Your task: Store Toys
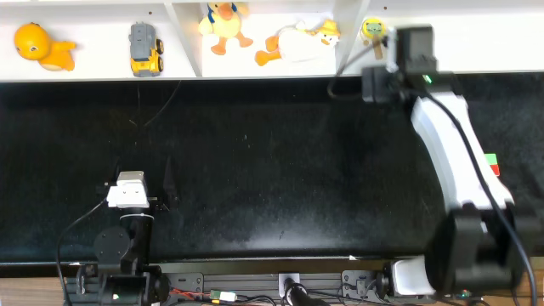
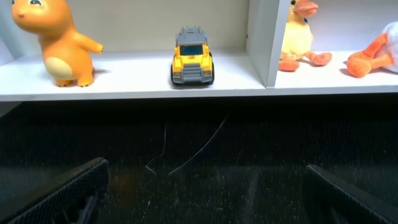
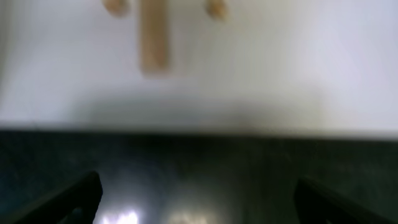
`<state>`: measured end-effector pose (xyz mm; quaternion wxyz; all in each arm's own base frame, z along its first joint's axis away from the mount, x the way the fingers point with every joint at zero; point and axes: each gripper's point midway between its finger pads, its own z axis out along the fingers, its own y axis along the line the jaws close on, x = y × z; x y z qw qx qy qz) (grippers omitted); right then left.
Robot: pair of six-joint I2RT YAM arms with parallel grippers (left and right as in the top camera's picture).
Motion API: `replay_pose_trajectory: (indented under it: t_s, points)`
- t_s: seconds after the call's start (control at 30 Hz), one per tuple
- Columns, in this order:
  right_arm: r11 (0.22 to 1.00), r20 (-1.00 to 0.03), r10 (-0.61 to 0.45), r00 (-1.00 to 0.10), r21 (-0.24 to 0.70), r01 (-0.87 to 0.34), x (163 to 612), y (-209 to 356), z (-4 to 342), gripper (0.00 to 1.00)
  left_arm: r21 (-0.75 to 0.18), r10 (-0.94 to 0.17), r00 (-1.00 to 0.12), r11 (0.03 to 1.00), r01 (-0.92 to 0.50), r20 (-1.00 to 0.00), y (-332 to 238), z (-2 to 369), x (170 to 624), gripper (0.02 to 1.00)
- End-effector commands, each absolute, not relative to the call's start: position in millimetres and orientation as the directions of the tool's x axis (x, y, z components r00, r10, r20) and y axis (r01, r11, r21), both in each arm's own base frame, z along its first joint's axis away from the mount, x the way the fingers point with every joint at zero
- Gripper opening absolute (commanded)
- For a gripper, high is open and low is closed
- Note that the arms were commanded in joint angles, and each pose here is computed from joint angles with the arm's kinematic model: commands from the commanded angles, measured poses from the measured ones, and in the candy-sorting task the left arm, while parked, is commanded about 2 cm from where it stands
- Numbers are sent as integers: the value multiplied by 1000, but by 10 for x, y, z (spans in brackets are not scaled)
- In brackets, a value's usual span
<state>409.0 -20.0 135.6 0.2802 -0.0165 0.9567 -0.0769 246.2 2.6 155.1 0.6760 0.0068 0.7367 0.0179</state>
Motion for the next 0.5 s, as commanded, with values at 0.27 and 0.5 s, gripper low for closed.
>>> replay_pose_trajectory:
  t_s: [0.27, 0.5]
  points:
    - [978, -582, -47, -812, -193, 81, 3002, -391, 1670, 996, 50, 49, -80, 999, -9, -996, 23, 1561, 2458, 998]
    - [986, -595, -48, -802, -155, 56, 2996, -310, 1696, 996, 50, 49, -80, 999, -9, -996, 23, 1561, 2458, 998]
